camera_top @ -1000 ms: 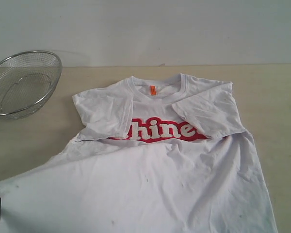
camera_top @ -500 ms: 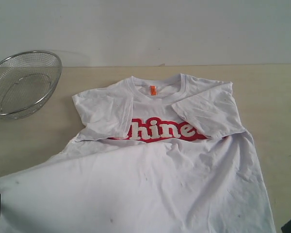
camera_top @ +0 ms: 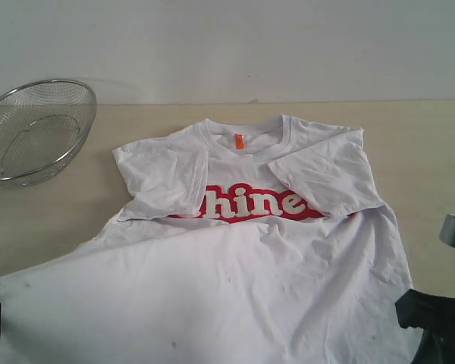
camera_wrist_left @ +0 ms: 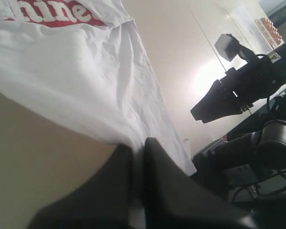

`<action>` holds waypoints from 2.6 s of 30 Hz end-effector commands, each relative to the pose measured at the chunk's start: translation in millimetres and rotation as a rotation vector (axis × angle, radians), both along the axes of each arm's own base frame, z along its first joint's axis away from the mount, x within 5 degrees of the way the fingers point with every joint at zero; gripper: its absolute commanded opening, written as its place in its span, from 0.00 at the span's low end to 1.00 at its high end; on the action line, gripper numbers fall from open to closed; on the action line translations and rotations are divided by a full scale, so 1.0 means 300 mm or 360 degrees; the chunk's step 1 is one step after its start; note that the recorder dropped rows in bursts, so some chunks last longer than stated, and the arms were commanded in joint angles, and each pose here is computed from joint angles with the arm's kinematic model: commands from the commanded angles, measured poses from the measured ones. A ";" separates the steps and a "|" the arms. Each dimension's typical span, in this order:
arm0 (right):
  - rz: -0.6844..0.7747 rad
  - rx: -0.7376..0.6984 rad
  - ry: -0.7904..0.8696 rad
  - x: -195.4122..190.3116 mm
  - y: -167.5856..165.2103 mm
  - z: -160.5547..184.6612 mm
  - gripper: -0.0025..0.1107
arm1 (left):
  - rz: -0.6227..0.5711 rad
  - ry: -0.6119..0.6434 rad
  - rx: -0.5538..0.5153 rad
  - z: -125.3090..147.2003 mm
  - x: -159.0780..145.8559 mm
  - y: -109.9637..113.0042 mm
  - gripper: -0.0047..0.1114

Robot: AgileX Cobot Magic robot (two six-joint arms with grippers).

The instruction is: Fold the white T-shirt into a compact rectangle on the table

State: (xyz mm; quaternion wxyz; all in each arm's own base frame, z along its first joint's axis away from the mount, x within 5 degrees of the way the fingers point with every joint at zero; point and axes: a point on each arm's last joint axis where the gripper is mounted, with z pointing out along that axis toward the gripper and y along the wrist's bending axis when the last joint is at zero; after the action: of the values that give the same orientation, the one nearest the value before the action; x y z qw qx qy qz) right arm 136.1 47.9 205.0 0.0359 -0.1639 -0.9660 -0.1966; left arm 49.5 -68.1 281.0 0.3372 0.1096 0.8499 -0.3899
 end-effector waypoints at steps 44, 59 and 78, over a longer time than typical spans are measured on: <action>-0.0352 -0.0101 0.0210 -0.106 -0.024 -0.261 0.45 | -0.0031 -0.0038 0.0006 -0.001 -0.003 -0.002 0.08; -0.0373 -0.0088 0.0129 -0.106 -0.025 -0.292 0.45 | -0.0036 -0.0035 0.0007 -0.001 -0.004 -0.002 0.08; -0.0043 -0.0211 0.0068 -0.147 0.045 -0.303 0.45 | -0.0048 -0.0028 0.0000 -0.001 -0.006 -0.004 0.08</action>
State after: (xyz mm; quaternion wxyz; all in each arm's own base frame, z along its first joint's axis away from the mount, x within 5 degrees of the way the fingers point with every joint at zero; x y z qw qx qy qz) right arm 95.0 62.7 118.0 0.0537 -0.2004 -0.9677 -0.1432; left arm 48.5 -68.7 280.9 0.3384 0.1249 0.8481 -0.3881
